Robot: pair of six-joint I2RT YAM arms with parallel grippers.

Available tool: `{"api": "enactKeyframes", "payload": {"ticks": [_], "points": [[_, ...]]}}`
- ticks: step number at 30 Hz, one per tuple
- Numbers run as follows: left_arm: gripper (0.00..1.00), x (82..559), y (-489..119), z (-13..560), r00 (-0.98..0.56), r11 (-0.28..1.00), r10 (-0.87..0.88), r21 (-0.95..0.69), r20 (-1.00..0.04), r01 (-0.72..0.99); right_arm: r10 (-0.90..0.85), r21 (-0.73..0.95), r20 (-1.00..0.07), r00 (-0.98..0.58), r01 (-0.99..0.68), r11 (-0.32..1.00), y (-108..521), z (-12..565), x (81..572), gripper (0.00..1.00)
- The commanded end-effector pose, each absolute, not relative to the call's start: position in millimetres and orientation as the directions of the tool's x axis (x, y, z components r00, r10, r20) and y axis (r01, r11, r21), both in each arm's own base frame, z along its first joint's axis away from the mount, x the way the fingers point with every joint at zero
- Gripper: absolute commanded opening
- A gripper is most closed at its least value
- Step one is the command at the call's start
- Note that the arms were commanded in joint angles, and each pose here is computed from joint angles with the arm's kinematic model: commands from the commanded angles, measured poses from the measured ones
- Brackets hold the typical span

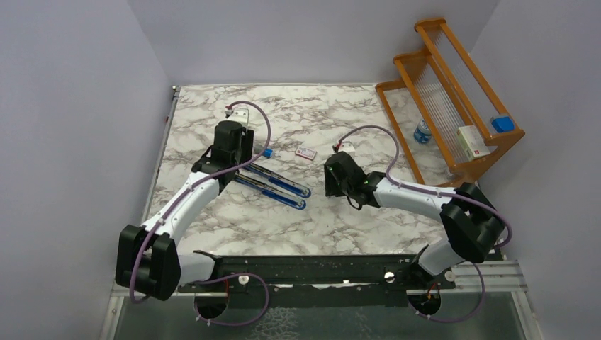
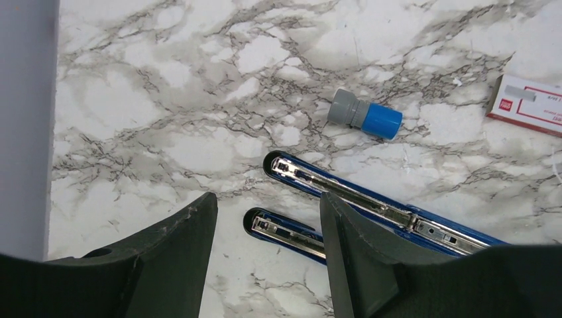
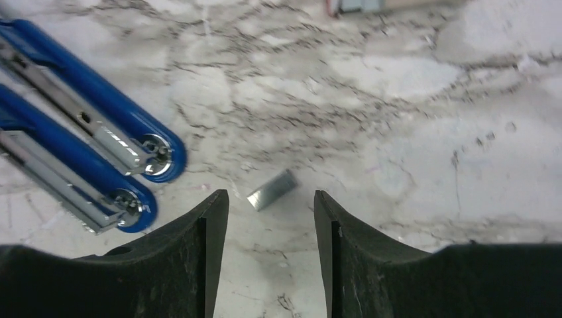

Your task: Load the staples into the stapler

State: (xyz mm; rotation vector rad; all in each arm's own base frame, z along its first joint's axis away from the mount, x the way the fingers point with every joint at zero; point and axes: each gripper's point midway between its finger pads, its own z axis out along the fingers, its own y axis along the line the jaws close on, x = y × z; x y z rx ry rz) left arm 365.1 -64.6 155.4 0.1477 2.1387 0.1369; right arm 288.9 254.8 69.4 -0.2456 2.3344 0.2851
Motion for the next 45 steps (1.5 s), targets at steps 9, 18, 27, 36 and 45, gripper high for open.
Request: {"api": "enactKeyframes", "payload": {"ticks": [9, 18, 27, 36, 45], "points": [[0.62, 360, -76, 187, -0.433, 0.988, 0.157, 0.145, -0.888, 0.061, 0.169, 0.158, -0.628, -0.759, 0.089, 0.983, 234, 39, 278, 0.55], [0.62, 355, -85, 189, -0.422, 0.982, 0.189, 0.171, -0.887, 0.079, 0.166, 0.206, -0.583, -0.796, 0.053, 0.977, 256, 20, 277, 0.55], [0.62, 352, -92, 187, -0.417, 0.975, 0.223, 0.201, -0.881, 0.095, 0.111, 0.162, -0.593, -0.798, 0.017, 0.987, 263, 9, 287, 0.54], [0.62, 351, -97, 186, -0.415, 0.972, 0.233, 0.208, -0.88, 0.105, 0.034, 0.138, -0.619, -0.785, -0.066, 0.988, 264, 17, 290, 0.5], [0.62, 350, -101, 184, -0.416, 0.97, 0.244, 0.214, -0.876, 0.116, 0.01, 0.125, -0.602, -0.798, -0.083, 0.989, 258, 15, 281, 0.33]]}}
